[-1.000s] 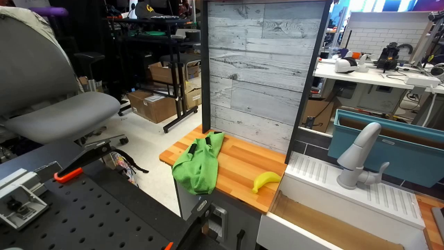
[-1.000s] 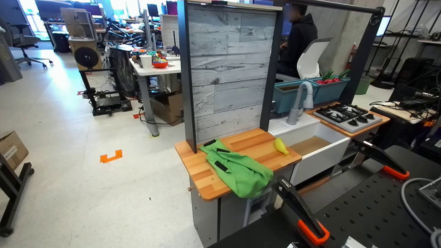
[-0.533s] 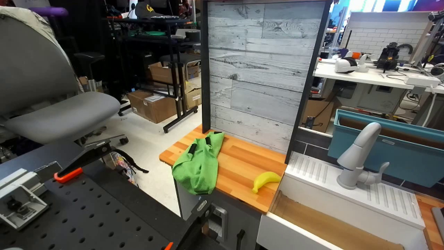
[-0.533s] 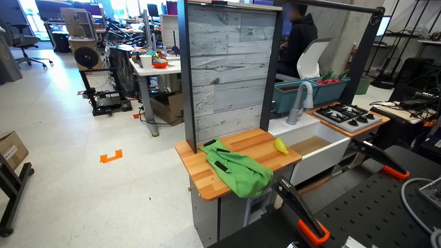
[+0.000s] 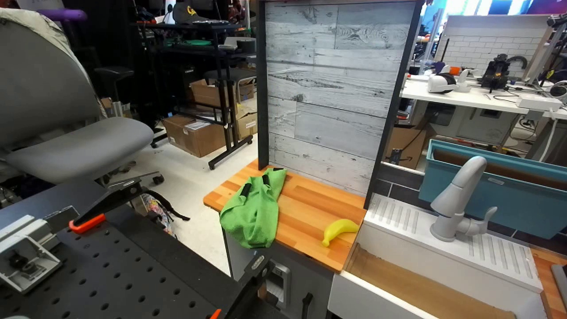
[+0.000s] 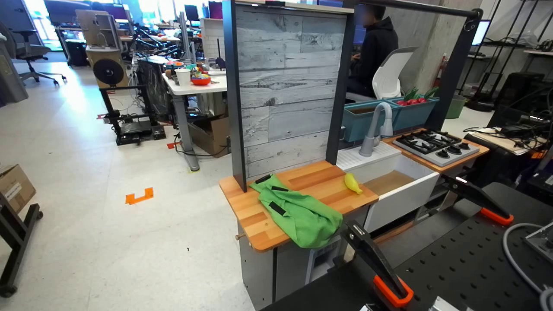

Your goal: Move the faucet spout to the left

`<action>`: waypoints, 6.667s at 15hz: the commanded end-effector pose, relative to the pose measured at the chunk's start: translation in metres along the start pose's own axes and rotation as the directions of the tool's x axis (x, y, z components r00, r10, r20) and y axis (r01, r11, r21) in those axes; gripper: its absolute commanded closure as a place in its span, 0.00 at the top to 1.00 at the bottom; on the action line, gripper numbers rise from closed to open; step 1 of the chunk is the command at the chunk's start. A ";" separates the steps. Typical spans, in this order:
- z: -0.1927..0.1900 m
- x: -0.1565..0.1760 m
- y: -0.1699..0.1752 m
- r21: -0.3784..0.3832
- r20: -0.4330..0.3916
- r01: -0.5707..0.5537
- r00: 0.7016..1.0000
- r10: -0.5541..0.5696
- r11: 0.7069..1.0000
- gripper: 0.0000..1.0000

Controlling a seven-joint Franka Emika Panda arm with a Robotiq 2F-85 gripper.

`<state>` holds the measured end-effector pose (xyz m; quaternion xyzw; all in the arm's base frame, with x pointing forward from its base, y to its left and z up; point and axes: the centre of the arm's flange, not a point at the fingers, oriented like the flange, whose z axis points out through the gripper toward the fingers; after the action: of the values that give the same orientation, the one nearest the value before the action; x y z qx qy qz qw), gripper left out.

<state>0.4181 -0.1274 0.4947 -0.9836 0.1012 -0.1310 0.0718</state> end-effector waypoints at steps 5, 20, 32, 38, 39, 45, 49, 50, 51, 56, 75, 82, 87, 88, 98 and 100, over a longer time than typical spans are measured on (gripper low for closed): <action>0.086 0.068 0.014 -0.085 0.027 -0.128 0.991 0.131 0.988 1.00; 0.238 0.127 0.110 -0.143 -0.070 -0.270 0.962 0.263 0.952 1.00; 0.345 0.171 0.132 -0.168 -0.035 -0.277 0.961 0.275 0.946 1.00; 0.362 0.175 0.177 -0.182 -0.015 -0.292 0.956 0.295 0.939 1.00; 0.364 0.175 0.185 -0.185 -0.012 -0.296 0.954 0.299 0.937 1.00; 0.380 0.167 0.201 -0.190 0.031 -0.274 0.958 0.284 0.943 1.00; 0.386 0.169 0.187 -0.190 0.044 -0.229 0.969 0.241 0.955 1.00; 0.385 0.170 0.183 -0.189 0.046 -0.218 0.972 0.230 0.958 1.00; 0.386 0.171 0.179 -0.188 0.048 -0.207 0.974 0.220 0.960 1.00; 0.391 0.173 0.166 -0.190 0.064 -0.166 0.981 0.181 0.968 0.60; 0.395 0.177 0.137 -0.158 0.089 -0.230 0.965 0.245 0.960 0.07; 0.400 0.188 0.123 -0.137 0.074 -0.307 0.945 0.319 0.942 0.07; 0.397 0.200 0.115 -0.107 0.072 -0.359 0.927 0.367 0.927 0.07; 0.397 0.202 0.114 -0.102 0.072 -0.367 0.924 0.375 0.925 0.07; 0.399 0.219 0.097 -0.045 0.065 -0.436 0.897 0.438 0.899 0.07; 0.401 0.224 0.093 -0.027 0.062 -0.444 0.893 0.445 0.896 0.07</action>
<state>0.6888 -0.2495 0.1412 -0.9441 0.3178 -0.0690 0.0537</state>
